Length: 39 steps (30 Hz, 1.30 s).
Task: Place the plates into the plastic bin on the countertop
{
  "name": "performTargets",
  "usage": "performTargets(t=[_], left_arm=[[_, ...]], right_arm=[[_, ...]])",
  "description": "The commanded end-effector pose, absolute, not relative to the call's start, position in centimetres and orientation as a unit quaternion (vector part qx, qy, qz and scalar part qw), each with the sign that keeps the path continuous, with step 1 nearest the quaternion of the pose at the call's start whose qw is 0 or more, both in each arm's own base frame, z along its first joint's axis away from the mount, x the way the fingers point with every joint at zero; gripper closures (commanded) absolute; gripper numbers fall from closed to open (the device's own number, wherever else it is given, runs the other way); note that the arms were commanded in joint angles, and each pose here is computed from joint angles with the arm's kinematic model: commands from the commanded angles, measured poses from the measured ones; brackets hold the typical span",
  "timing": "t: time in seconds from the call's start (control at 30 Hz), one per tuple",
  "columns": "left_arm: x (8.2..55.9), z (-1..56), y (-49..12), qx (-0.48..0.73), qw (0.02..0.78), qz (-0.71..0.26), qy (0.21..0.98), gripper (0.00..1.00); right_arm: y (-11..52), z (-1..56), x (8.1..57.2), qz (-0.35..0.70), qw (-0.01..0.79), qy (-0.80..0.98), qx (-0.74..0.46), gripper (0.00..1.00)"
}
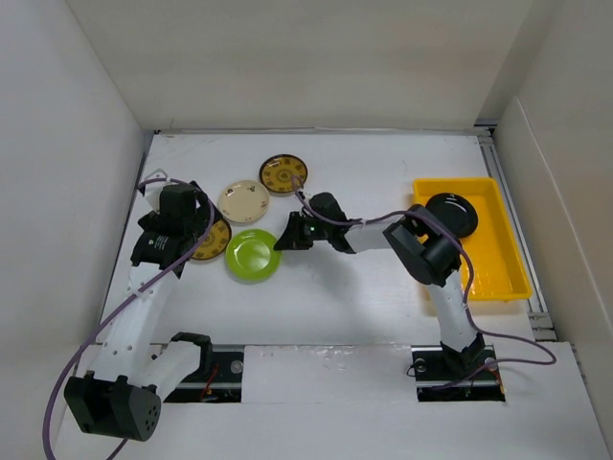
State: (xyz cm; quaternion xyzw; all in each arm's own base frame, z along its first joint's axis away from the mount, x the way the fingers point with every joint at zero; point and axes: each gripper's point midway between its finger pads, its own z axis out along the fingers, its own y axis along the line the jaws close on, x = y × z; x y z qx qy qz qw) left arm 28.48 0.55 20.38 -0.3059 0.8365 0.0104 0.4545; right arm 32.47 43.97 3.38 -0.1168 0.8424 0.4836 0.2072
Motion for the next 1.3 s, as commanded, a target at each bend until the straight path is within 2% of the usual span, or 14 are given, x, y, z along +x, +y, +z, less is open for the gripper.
performTargets(t=[0.0, 0.03, 0.17, 0.2, 0.23, 0.27, 0.33, 0.43, 0.47, 0.63, 0.77, 1.07, 1.23, 1.27], left_arm=[[28.9, 22.6, 0.5, -0.303, 0.480, -0.001, 0.823, 0.00], [28.9, 22.6, 0.5, -0.303, 0.480, -0.001, 0.823, 0.00], [28.9, 22.4, 0.4, -0.298, 0.478, -0.002, 0.826, 0.00], [28.9, 22.4, 0.4, -0.298, 0.478, -0.002, 0.826, 0.00], [28.9, 22.4, 0.2, -0.296, 0.477, -0.006, 0.827, 0.00], [28.9, 22.3, 0.3, -0.292, 0.477, -0.004, 0.829, 0.00], [29.0, 22.7, 0.1, -0.291, 0.483, -0.012, 0.826, 0.00], [29.1, 23.1, -0.3, -0.282, 0.489, -0.024, 0.825, 0.00], [29.0, 23.1, -0.6, -0.273, 0.486, -0.029, 0.829, 0.00], [29.1, 22.8, -0.8, -0.271, 0.485, -0.034, 0.831, 0.00], [29.1, 22.8, -1.0, -0.268, 0.484, -0.039, 0.832, 0.00], [29.0, 23.0, -1.1, -0.263, 0.486, -0.042, 0.832, 0.00], [29.1, 22.8, -1.2, -0.262, 0.483, -0.040, 0.835, 0.00], [29.1, 22.8, -1.2, -0.262, 0.483, -0.040, 0.835, 0.00]], right_arm=[[43.5, 1.2, 32.5, 0.472, 0.183, 0.858, -0.088, 0.88], [42.7, 1.8, 33.4, 0.465, 0.199, 0.859, -0.077, 1.00], [36.2, 4.5, 34.9, 0.403, 0.258, 0.878, 0.000, 1.00], [34.6, 8.9, 35.7, 0.408, 0.302, 0.862, 0.007, 1.00], [32.3, 10.2, 36.6, 0.383, 0.334, 0.861, 0.031, 1.00], [28.2, 9.8, 37.0, 0.342, 0.339, 0.874, 0.067, 1.00], [23.1, 15.1, 37.8, 0.315, 0.408, 0.852, 0.093, 1.00], [12.1, 17.7, 39.1, 0.230, 0.461, 0.838, 0.179, 1.00], [6.7, 17.2, 39.2, 0.188, 0.465, 0.834, 0.233, 1.00], [-7.2, 15.6, 36.6, 0.089, 0.472, 0.793, 0.374, 1.00], [-12.2, 15.2, 35.8, 0.094, 0.477, 0.768, 0.416, 1.00], [-11.6, 13.7, 37.4, 0.137, 0.453, 0.780, 0.409, 1.00], [-10.1, 14.4, 37.2, 0.147, 0.455, 0.785, 0.393, 0.28], [-9.7, 16.9, 37.0, 0.144, 0.486, 0.774, 0.380, 0.16]])
